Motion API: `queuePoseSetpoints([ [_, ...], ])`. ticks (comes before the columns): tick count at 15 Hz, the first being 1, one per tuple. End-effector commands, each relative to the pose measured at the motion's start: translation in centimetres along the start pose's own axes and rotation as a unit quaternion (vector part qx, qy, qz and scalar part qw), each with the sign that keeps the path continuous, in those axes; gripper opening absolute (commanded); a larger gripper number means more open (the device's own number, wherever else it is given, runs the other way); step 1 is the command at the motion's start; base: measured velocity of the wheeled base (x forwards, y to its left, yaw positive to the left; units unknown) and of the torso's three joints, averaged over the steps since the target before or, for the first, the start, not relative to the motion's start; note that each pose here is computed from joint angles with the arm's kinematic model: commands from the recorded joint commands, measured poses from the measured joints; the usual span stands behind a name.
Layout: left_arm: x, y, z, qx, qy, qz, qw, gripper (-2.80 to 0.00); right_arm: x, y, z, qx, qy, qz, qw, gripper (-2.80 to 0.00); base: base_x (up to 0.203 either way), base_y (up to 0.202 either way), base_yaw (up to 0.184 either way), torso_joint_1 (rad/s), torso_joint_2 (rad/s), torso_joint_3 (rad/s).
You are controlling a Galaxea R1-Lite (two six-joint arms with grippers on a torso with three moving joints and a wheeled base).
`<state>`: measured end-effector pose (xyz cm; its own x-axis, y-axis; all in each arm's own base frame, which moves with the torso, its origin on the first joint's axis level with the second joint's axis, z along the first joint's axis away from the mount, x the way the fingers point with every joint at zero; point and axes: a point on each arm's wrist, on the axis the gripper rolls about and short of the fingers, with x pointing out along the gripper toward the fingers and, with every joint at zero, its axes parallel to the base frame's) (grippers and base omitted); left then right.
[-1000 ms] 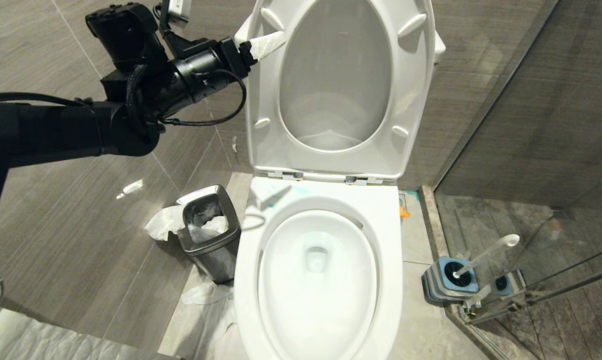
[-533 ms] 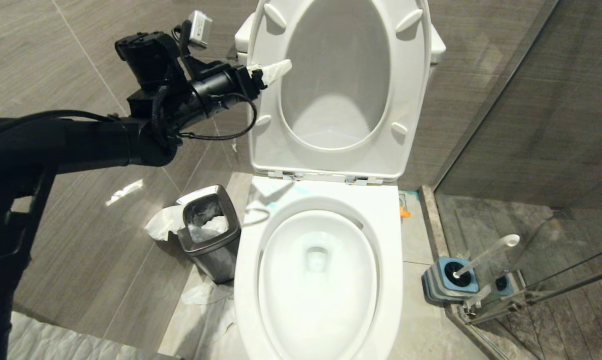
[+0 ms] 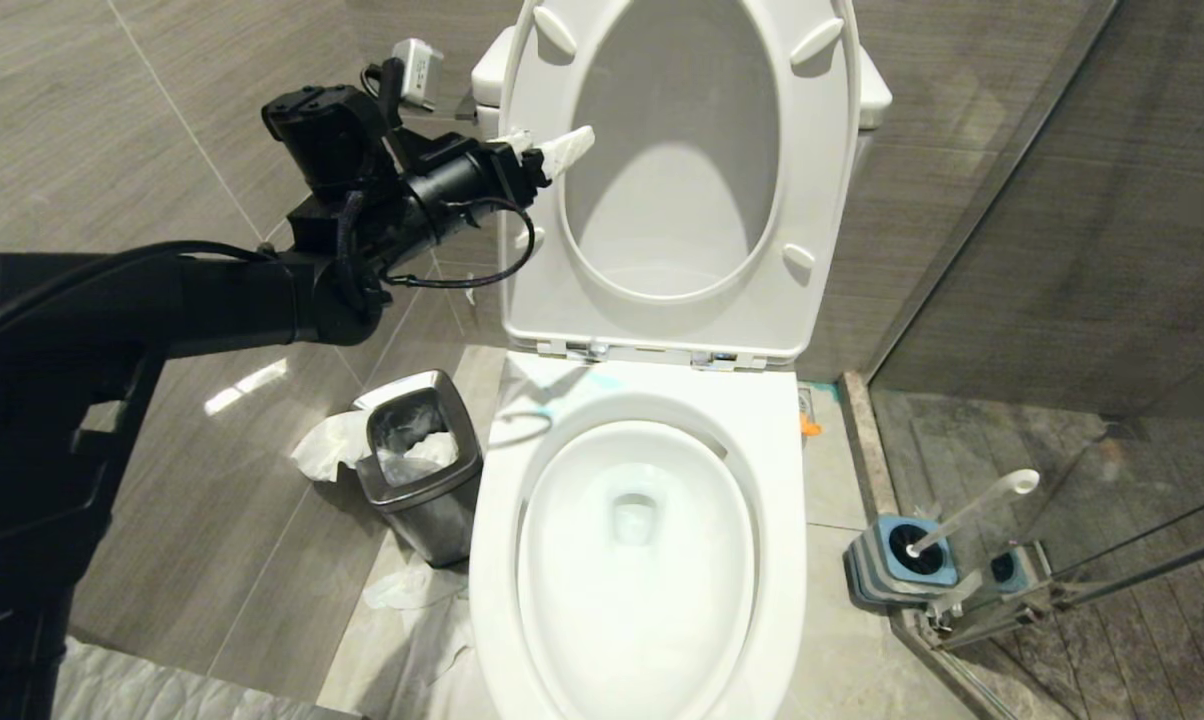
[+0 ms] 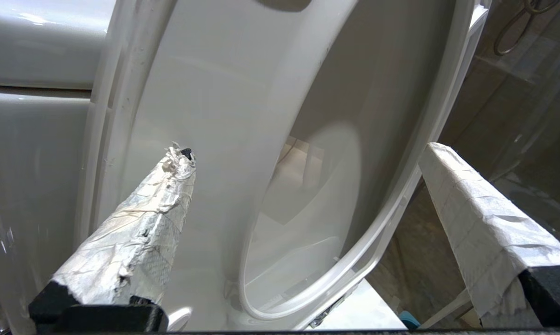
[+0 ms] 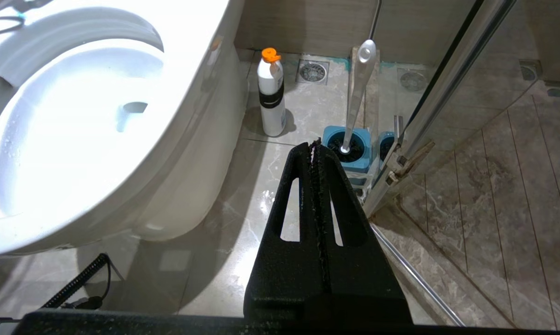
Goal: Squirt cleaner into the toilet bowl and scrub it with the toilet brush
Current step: Use the left hand to lift the toilet lid slightly
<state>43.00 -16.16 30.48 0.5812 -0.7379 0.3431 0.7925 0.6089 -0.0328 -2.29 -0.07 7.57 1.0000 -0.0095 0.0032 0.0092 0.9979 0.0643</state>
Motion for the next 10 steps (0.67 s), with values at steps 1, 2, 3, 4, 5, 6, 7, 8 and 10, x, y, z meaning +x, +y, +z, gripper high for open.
queuePoseSetpoints([
  [1, -0.3, -0.5, 1.5, 0.001, -0.011, -0.004, 0.9999, 0.00, 0.0, 0.0, 0.0, 0.000, 0.000, 0.000, 1.000, -2.80, 0.000, 0.000, 0.000, 0.000, 0.00, 0.000],
  [2, -0.5, -0.8, 2.4, -0.001, -0.017, -0.005, 0.9998, 0.00, 0.0, 0.0, 0.0, 0.000, 0.000, 0.000, 1.000, -2.80, 0.000, 0.000, 0.000, 0.000, 0.00, 0.000],
  [3, -0.8, -1.1, 3.3, -0.004, -0.024, -0.006, 0.9997, 0.00, 0.0, 0.0, 0.0, 0.000, 0.000, 0.000, 1.000, -2.80, 0.000, 0.000, 0.000, 0.000, 0.00, 0.000],
  [4, -1.0, -1.5, 4.2, -0.009, -0.031, -0.007, 0.9995, 0.00, 0.0, 0.0, 0.0, 0.000, 0.001, 0.000, 1.000, -2.80, 0.000, 0.000, 0.000, 0.000, 0.00, 0.000],
  [5, -1.3, -1.9, 4.9, -0.013, -0.035, -0.009, 0.9993, 0.00, 0.0, 0.0, 0.0, 0.000, 0.000, 0.000, 1.000, -2.80, 0.000, 0.000, 0.000, 0.000, 0.00, 0.000],
  [6, -1.6, -2.5, 5.8, -0.017, -0.041, -0.010, 0.9989, 0.00, 0.0, 0.0, 0.0, 0.000, 0.000, 0.000, 1.000, -2.80, 0.000, 0.000, 0.000, 0.000, 0.00, 0.000],
  [7, -2.1, -3.1, 6.9, -0.028, -0.047, -0.012, 0.9984, 0.00, 0.0, 0.0, 0.0, 0.000, 0.000, 0.000, 1.000, -2.80, 0.000, 0.000, 0.000, 0.000, 0.00, 0.000],
  [8, -2.6, -3.7, 8.0, -0.040, -0.053, -0.016, 0.9977, 0.00, 0.0, 0.0, 0.0, 0.000, 0.000, 0.000, 1.000, -2.80, 0.000, 0.000, 0.000, 0.000, 0.00, 0.000],
  [10, -3.7, -5.1, 10.3, -0.065, -0.062, -0.023, 0.9957, 0.00, 0.0, 0.0, 0.0, 0.000, 0.000, 0.000, 1.000, -2.80, 0.000, 0.000, 0.000, 0.000, 0.00, 0.000],
])
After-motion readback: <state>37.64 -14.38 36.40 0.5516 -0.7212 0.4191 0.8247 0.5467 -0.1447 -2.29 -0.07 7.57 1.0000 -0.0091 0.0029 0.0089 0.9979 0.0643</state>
